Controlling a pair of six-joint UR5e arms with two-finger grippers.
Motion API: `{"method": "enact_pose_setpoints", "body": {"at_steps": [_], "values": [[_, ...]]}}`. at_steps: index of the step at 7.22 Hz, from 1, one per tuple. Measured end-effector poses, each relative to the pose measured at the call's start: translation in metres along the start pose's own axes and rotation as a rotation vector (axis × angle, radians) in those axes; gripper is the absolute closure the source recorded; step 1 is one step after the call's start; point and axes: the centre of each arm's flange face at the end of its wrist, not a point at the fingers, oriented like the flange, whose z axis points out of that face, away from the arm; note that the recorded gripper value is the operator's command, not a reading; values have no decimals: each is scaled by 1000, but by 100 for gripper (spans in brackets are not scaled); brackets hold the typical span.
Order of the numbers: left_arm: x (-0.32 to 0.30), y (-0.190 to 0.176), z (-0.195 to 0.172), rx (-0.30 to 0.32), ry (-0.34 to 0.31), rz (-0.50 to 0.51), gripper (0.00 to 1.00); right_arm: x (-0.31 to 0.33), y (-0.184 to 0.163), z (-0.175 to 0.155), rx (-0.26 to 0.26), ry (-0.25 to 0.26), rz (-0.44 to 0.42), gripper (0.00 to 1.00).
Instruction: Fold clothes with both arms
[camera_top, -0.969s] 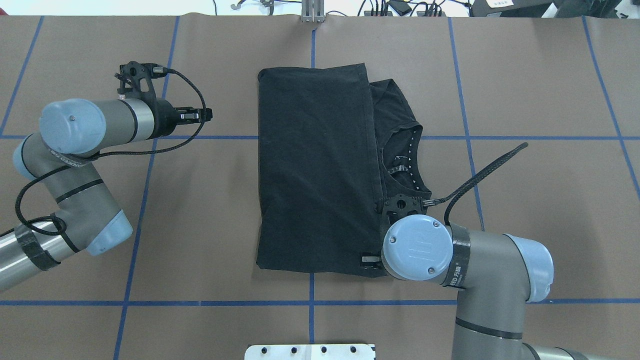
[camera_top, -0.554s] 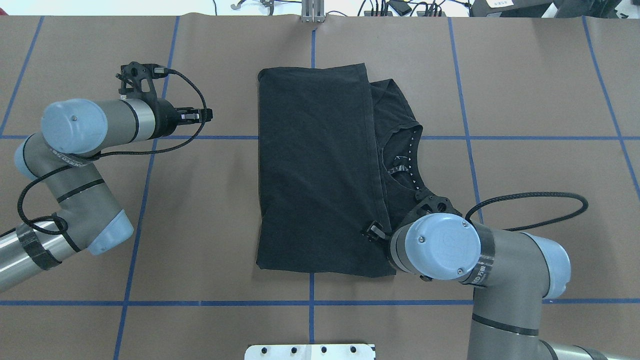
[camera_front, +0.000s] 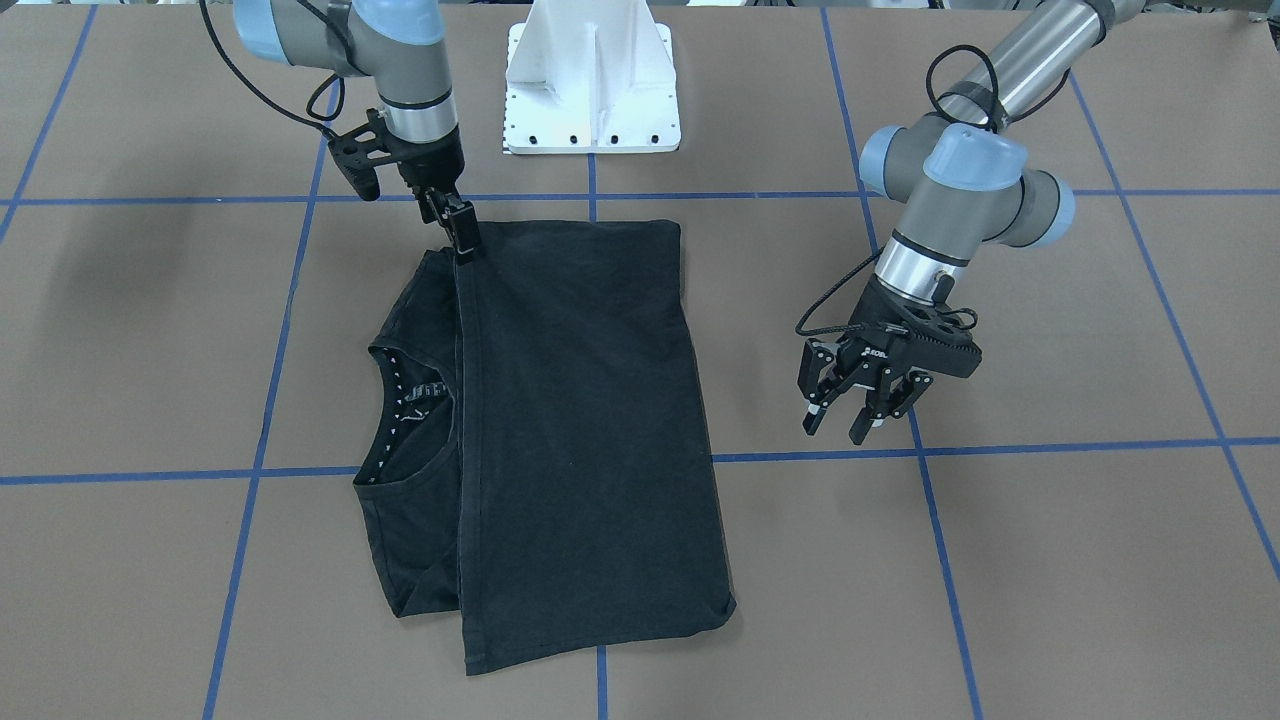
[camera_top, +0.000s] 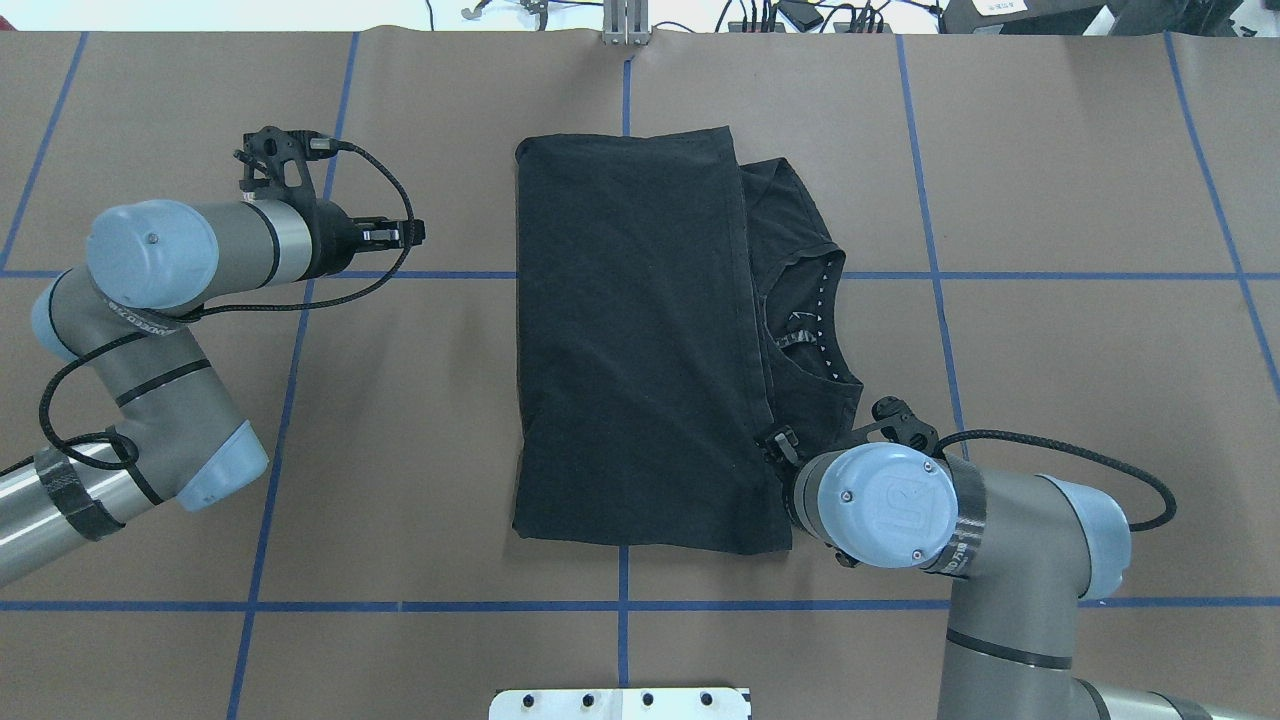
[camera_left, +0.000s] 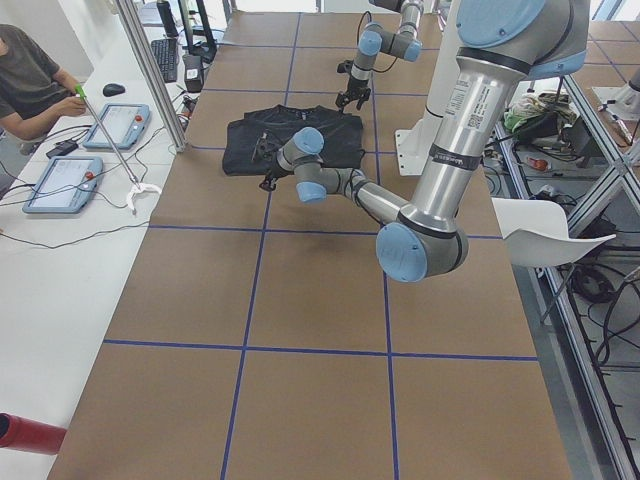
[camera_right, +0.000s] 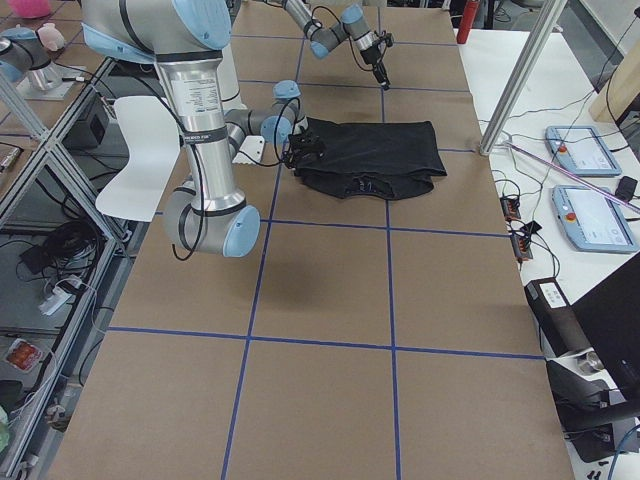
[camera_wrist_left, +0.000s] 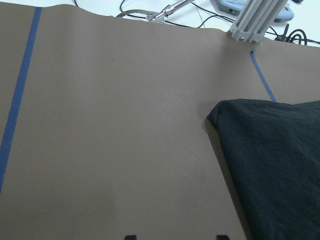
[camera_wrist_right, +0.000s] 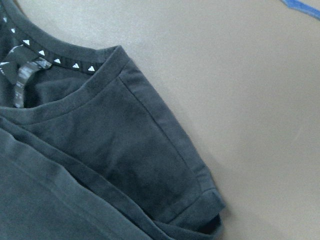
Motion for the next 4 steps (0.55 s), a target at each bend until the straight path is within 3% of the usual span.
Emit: {"method": "enact_pose_setpoints", "body": {"at_steps": [4], "values": [[0, 0, 0, 0, 0, 0, 38, 6, 7, 12, 5, 22, -19, 4]]}}
